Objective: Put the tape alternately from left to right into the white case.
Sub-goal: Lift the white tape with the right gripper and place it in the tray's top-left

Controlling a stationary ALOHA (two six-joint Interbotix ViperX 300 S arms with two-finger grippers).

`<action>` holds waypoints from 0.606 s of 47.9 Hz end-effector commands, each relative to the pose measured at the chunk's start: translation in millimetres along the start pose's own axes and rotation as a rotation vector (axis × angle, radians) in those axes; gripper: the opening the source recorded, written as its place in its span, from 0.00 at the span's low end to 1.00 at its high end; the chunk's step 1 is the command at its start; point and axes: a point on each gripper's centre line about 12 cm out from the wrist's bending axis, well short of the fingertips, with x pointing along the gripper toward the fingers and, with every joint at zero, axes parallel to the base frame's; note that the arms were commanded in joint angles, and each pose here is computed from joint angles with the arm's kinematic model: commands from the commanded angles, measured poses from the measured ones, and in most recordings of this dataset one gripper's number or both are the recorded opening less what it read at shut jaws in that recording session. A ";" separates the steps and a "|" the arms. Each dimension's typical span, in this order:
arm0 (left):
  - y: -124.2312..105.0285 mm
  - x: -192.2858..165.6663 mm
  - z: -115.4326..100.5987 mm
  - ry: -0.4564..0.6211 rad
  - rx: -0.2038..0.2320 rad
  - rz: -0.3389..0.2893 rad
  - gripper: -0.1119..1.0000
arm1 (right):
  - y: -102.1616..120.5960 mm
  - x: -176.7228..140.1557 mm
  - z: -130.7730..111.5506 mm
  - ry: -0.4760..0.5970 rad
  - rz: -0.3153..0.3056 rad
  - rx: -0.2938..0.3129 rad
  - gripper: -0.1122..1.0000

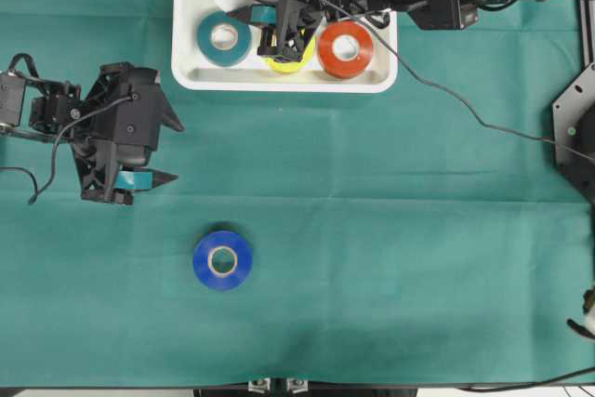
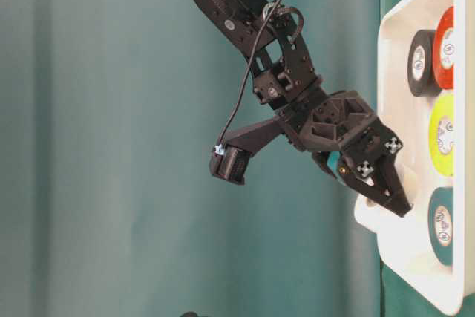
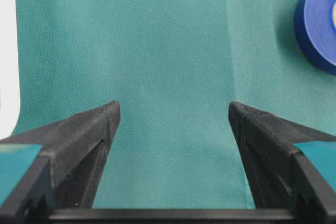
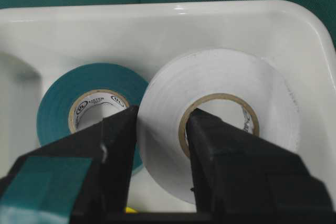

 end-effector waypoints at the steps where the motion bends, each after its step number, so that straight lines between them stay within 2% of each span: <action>1: -1.3 -3.1 6.9 -0.026 0.003 -0.003 0.87 | -0.6 -5.2 19.8 -0.050 0.000 -0.004 0.59; 6: -1.3 -3.1 7.1 -0.028 0.003 -0.003 0.87 | -0.5 -4.8 19.3 -0.050 0.001 -0.003 0.85; 8: -1.3 -3.8 7.5 -0.029 0.003 -0.003 0.87 | -0.4 -5.2 19.9 -0.052 0.001 -0.004 0.90; 13: -0.9 -4.1 7.3 -0.031 0.001 -0.002 0.87 | -0.5 -4.8 18.6 -0.047 0.000 -0.003 0.83; 29: -1.3 -4.0 6.6 -0.029 0.002 -0.003 0.87 | 1.8 -5.6 17.9 -0.046 0.004 -0.002 0.83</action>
